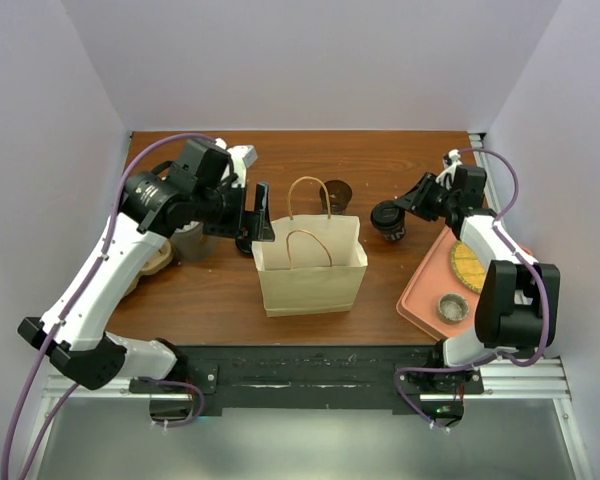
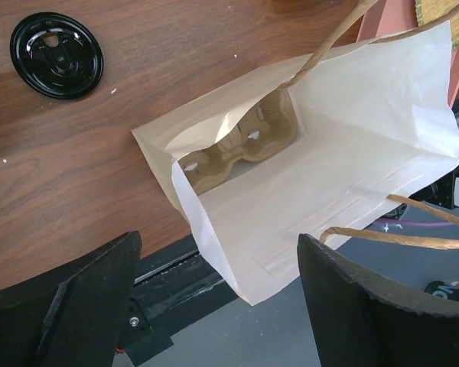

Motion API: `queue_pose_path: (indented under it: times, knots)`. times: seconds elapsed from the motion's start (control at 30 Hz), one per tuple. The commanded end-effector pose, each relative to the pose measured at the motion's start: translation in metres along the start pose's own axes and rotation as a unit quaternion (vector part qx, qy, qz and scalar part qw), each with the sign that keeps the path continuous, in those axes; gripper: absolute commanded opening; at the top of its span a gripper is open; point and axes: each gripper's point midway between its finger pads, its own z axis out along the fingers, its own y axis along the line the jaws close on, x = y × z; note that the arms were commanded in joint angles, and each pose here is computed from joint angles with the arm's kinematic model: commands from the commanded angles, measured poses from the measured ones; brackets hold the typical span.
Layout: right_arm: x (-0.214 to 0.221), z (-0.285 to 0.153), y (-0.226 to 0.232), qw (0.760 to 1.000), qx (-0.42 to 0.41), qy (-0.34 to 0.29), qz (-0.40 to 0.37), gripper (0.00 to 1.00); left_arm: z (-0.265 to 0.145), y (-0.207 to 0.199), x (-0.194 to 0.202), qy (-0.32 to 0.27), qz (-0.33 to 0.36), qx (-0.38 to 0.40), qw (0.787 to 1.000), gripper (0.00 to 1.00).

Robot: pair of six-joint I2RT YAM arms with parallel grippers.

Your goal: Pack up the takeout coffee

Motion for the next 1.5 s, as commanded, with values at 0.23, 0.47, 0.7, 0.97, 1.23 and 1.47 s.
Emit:
queue_pose_path:
  times: [0.23, 0.47, 0.7, 0.97, 1.23, 1.47]
  knots:
    - [-0.007, -0.001, -0.005, 1.000, -0.012, -0.017, 0.005, 0.41, -0.006, -0.004, -0.010, -0.012, 0.028, 0.009, 1.000, 0.88]
    - [-0.003, -0.005, -0.019, 1.000, 0.011, -0.015, 0.005, 0.47, -0.009, -0.001, -0.008, -0.010, 0.031, 0.003, 0.999, 0.89]
    - [-0.003, -0.010, -0.026, 1.000, 0.025, -0.017, 0.001, 0.46, -0.015, 0.000, -0.008, -0.019, 0.032, 0.001, 0.999, 0.89]
    - [0.008, -0.025, -0.014, 1.000, -0.001, -0.012, -0.025, 0.45, -0.020, 0.000, -0.005, -0.024, 0.029, 0.003, 0.999, 0.89]
    - [0.020, -0.037, -0.019, 0.999, 0.018, -0.002, -0.038, 0.45, -0.021, -0.001, -0.002, -0.025, 0.025, 0.010, 0.999, 0.88]
    - [-0.019, -0.059, -0.018, 0.994, 0.090, -0.027, -0.049, 0.50, -0.024, 0.007, 0.003, -0.024, 0.033, -0.006, 0.999, 0.89]
